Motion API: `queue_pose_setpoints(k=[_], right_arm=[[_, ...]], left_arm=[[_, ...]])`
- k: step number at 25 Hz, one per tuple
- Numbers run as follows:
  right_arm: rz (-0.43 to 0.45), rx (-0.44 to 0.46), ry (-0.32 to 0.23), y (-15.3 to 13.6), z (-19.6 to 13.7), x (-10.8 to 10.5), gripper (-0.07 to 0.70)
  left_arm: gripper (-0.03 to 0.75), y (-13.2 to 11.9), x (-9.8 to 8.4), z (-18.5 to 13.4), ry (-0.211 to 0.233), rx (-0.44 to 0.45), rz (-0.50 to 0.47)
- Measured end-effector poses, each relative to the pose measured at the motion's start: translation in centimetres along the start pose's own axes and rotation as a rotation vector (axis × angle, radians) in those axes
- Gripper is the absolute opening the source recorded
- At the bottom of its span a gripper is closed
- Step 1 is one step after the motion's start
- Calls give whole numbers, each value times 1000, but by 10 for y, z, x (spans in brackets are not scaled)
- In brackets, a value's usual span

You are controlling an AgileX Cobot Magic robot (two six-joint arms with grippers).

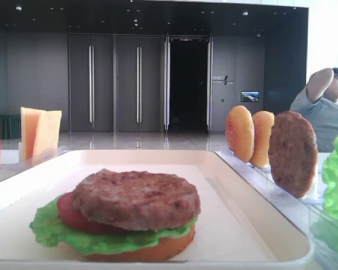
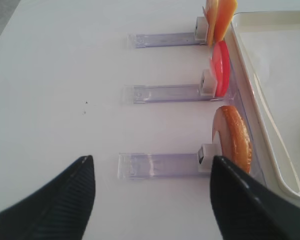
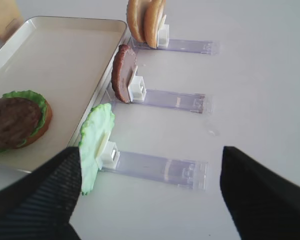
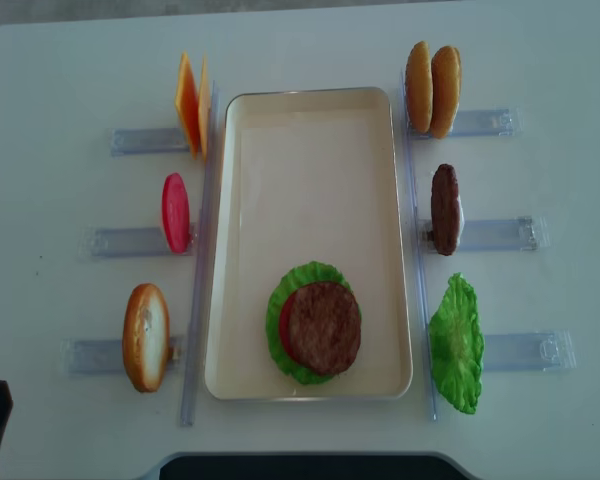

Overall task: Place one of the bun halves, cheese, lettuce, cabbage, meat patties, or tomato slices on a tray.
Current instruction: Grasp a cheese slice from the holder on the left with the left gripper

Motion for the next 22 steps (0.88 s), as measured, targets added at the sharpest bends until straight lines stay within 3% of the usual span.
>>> queue_pose_setpoints(k=[22], right_arm=[[0,0,0,0,0,0,542]], left_arm=[[251,0,0,0,0,0,0]])
Point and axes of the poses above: a point on each arm's last joint axis where the gripper is mounted, y pointing back along that axis away from the gripper, x along the wrist's bending axis when the last joint is at zero, z = x × y, the point moved 4 cm from there along -y, pointing out along that axis toward the gripper, and after that the axes turned 4 degrees about -y, right-handed, at the moved point
